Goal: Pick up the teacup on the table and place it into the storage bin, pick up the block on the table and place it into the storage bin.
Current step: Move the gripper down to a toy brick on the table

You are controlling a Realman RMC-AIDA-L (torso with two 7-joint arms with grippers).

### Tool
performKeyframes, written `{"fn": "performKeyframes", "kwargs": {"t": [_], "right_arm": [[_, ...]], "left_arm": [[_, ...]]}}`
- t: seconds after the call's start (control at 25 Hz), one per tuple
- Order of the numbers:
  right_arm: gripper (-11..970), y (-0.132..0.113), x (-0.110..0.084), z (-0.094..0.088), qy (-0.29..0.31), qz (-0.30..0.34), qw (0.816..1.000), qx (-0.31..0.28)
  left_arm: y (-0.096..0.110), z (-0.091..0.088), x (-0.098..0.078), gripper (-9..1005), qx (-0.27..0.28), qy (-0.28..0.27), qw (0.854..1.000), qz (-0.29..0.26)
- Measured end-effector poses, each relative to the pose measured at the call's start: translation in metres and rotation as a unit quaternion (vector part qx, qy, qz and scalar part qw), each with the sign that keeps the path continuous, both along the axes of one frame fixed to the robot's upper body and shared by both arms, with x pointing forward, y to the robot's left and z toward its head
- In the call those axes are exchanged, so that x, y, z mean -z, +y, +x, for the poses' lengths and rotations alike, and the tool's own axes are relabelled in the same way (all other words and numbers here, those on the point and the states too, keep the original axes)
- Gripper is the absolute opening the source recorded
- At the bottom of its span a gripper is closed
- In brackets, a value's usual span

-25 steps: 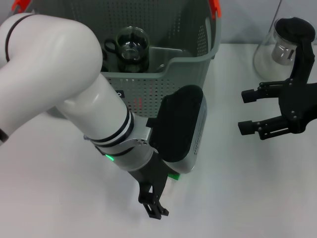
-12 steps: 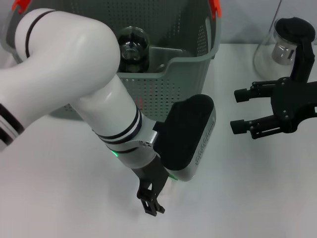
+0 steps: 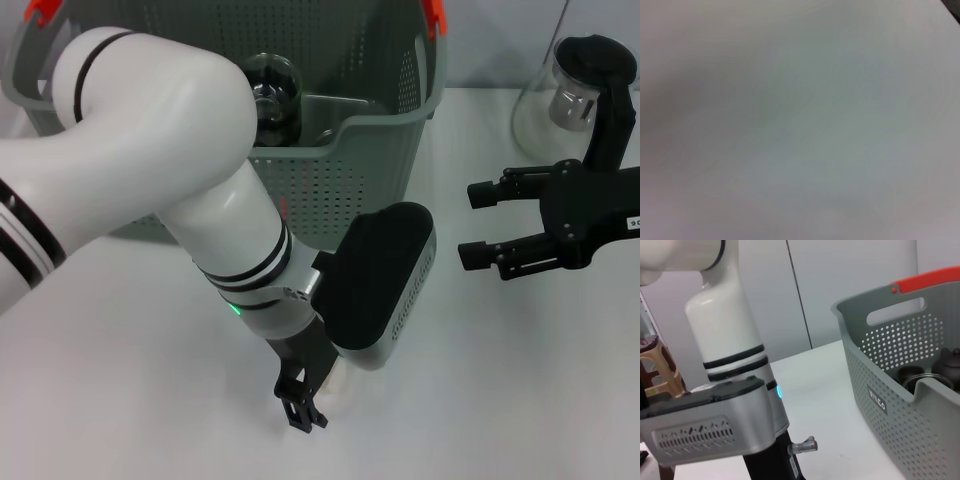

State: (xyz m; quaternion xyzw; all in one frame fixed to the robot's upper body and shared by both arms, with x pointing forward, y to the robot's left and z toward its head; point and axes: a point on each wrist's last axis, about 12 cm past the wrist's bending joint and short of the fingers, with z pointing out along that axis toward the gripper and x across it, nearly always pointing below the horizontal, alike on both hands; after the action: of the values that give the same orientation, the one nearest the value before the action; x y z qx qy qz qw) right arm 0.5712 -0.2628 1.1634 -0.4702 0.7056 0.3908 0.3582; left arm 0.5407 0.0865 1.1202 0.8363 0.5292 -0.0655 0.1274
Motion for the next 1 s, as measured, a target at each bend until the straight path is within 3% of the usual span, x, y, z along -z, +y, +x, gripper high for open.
{"fn": "performKeyframes", "kwargs": {"t": [1.0], "right_arm": [[911,-0.0001,0.0006,-0.0001,0.004,0.001,1.0,0.004]], "left_arm": [[0.0011,0.0019,0.0074,847,0.0,0.011,1.0,0.016]]}}
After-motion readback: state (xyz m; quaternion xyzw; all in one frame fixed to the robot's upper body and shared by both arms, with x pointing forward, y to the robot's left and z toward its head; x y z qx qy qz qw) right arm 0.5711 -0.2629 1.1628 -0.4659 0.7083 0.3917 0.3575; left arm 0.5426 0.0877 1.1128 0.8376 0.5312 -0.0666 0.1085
